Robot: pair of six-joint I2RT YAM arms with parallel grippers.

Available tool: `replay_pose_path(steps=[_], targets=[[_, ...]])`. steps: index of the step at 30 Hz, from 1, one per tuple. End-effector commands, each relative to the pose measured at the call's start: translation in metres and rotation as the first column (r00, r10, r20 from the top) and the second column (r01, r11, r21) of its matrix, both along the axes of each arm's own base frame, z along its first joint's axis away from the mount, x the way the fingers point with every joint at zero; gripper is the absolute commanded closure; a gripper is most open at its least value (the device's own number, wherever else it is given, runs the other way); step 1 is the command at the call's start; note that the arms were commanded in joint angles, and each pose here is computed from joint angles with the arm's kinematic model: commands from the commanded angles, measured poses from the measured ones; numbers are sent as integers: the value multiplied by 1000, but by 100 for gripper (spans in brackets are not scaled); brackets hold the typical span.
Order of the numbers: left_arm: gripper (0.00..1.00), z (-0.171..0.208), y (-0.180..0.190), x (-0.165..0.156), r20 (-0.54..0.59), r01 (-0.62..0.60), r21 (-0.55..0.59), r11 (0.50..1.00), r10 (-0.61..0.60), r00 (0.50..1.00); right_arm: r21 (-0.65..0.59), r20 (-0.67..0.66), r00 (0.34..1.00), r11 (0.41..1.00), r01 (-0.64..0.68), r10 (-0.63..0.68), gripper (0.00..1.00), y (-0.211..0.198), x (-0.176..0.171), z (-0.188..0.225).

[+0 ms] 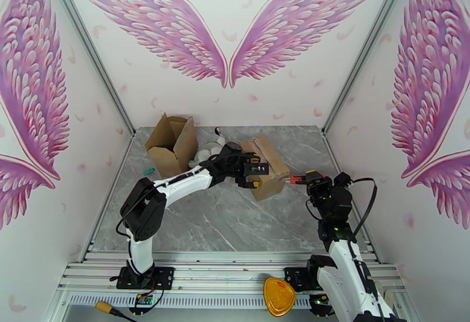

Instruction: Unpack the express box

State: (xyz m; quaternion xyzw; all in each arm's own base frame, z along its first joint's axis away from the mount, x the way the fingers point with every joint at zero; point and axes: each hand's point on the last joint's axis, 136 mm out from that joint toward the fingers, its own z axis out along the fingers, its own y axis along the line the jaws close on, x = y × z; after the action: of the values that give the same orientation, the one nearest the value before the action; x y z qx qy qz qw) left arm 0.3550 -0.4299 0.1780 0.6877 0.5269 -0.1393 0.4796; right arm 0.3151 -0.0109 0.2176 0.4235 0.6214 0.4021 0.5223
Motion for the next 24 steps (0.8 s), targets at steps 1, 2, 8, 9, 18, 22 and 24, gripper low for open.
replay_pose_path(steps=[1,2,8,9,18,22,24], targets=[[8,13,-3,-3,24,-5,-39,999,6,1000,28,61,997,999,38,-40,100,-6,2,10],[8,13,-3,-4,24,-4,-42,999,5,1000,31,63,997,999,41,-43,100,-6,3,10],[8,11,-5,-6,18,-2,-46,999,3,1000,33,61,997,999,39,-41,100,-7,11,11],[8,12,-5,-6,19,0,-46,999,1,1000,29,57,997,999,41,-42,100,-7,12,10],[8,9,-6,-7,13,1,-42,999,0,1000,52,69,997,998,34,-37,100,-7,20,11],[8,8,-7,-7,9,2,-45,999,-1,1000,59,51,998,998,30,-33,100,-6,22,6],[8,9,-7,-7,10,4,-47,999,-3,1000,64,49,998,997,32,-36,100,-7,23,5]])
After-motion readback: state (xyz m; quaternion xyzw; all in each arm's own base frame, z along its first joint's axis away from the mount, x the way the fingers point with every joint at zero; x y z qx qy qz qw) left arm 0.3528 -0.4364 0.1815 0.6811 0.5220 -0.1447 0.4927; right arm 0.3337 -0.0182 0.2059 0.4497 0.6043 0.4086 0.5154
